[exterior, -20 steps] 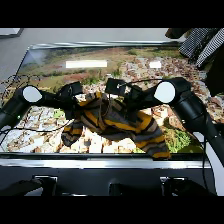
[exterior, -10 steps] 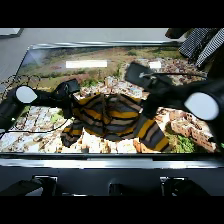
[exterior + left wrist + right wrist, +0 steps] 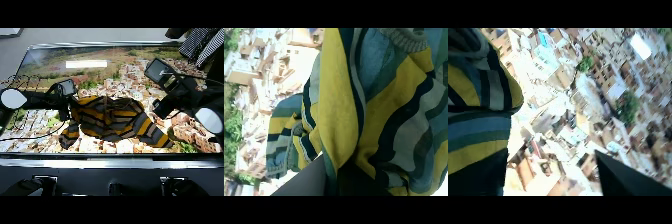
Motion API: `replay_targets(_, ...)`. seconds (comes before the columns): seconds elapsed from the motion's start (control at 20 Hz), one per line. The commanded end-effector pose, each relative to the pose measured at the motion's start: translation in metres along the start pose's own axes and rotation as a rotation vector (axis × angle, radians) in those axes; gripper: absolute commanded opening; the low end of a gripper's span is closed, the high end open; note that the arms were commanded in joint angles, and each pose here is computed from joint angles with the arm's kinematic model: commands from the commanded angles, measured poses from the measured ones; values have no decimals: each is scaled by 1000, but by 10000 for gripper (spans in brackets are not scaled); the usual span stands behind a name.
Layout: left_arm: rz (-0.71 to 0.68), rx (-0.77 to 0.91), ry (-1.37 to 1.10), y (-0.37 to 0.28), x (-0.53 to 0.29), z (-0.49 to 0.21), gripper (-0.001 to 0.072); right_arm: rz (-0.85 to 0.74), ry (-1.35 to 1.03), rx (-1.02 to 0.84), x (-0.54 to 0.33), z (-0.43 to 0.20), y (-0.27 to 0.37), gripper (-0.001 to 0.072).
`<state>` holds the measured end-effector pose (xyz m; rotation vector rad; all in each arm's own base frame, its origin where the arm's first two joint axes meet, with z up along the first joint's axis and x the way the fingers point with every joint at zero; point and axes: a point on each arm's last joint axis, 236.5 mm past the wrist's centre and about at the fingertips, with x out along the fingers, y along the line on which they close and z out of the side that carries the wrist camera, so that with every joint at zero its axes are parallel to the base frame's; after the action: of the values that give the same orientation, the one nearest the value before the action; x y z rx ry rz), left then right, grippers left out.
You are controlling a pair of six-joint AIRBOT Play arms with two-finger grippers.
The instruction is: Fold the clothes and pants, and hang the long-sleeved shirts on hangers.
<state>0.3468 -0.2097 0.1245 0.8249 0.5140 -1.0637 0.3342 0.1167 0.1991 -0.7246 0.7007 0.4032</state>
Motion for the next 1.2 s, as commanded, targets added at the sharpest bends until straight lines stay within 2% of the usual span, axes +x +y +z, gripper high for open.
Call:
replay_targets(0.0, 11, 14, -12, -2, -7, 6, 19, -75, 23, 279, 9, -2, -16, 695)
replay_targets(0.1, 13, 12, -22, -2, -9, 9, 19, -120, 28, 499, 4, -7, -48, 696)
replay_targets(0.2, 8, 1, -45, -4, -11, 15, 19, -68, 37, 676, 4, -26, -74, 695)
replay_targets(0.3, -1, -14, -72, -6, -11, 21, 19, 111, 60, 582, 13, -47, -70, 672)
replay_targets(0.45, -5, -20, -82, -7, -11, 23, 19, 372, 131, 276, 36, -77, -38, 656)
replay_targets(0.55, -5, -20, -82, -7, -11, 23, 19, 505, 61, 216, 64, -64, -20, 657)
replay_targets(0.8, -6, -21, -82, -7, -11, 23, 19, 628, -134, 65, 120, -38, -5, 655)
replay_targets(1.0, -8, -33, -81, -7, -11, 23, 19, 728, -138, 13, 146, -31, 30, 655)
replay_targets(1.15, -8, -33, -81, -7, -11, 23, 19, 730, -137, 1, 169, -23, 46, 654)
